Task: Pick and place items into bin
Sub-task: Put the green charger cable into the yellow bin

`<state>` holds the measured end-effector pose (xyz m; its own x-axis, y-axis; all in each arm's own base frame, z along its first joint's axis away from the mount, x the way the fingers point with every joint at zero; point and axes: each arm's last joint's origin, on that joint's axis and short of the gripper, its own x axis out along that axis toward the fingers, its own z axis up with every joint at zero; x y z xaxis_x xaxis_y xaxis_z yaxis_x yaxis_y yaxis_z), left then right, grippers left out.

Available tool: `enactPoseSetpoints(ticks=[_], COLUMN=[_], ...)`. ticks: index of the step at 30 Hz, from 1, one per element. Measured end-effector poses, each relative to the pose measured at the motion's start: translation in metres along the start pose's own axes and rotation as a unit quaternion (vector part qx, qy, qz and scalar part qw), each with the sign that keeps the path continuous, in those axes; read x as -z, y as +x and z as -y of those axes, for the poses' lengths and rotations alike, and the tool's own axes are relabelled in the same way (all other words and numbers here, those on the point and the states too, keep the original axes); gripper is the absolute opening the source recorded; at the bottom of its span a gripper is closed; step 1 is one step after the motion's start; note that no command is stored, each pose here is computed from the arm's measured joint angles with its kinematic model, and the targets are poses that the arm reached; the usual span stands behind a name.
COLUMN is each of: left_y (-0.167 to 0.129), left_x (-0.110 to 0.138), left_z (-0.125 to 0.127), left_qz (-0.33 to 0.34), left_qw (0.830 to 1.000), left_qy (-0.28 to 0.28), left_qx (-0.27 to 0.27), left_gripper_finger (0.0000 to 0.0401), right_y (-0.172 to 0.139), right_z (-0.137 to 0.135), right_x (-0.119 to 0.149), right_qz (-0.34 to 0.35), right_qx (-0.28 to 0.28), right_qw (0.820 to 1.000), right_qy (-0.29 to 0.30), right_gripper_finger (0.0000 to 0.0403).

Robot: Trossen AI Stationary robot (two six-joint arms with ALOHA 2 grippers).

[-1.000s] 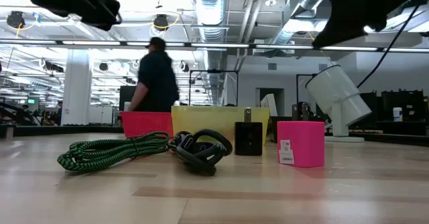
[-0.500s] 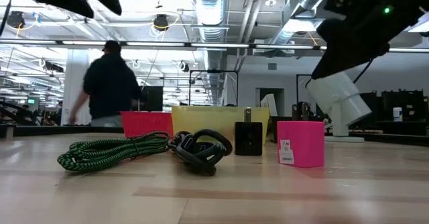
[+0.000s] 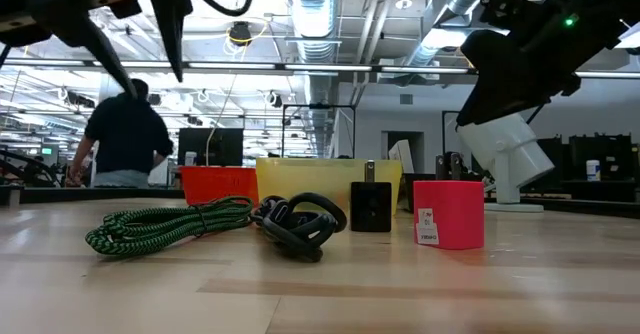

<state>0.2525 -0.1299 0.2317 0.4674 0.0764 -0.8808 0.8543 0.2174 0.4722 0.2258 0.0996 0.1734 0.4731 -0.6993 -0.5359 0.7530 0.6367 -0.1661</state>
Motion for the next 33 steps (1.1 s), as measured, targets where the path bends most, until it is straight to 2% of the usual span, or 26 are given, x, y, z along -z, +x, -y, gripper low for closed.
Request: enactPoseSetpoints(ticks=[6,15,24,33], left_y=[0.021,0.05,0.057,0.059], left_x=[-0.021,-0.033,-0.04,-0.037], left_z=[-0.003,-0.006,-0.015,-0.02], left_qz=[-0.015,-0.056,-0.037,0.0], left_qw=[0.995,0.978,0.974,0.973], left_qy=[0.092,0.2,0.221,0.23], left_qx=[0.024,0.036,0.019,0.03], left_gripper_finger=[0.0163,0.0163,0.0163,0.0163], right_y=[0.0,0.0,0.0,0.0], right_z=[-0.001,-0.002,-0.002,-0.002], right_x=[0.0,0.0,0.0,-0.001], right_qz=[-0.003,-0.002,-0.002,-0.001], right_qx=[-0.004,-0.008,-0.008,-0.008], right_qw=[1.0,1.0,1.0,1.0], right_qy=[0.004,0.01,0.01,0.01], right_gripper_finger=[0.0169,0.0167,0.0167,0.0169])
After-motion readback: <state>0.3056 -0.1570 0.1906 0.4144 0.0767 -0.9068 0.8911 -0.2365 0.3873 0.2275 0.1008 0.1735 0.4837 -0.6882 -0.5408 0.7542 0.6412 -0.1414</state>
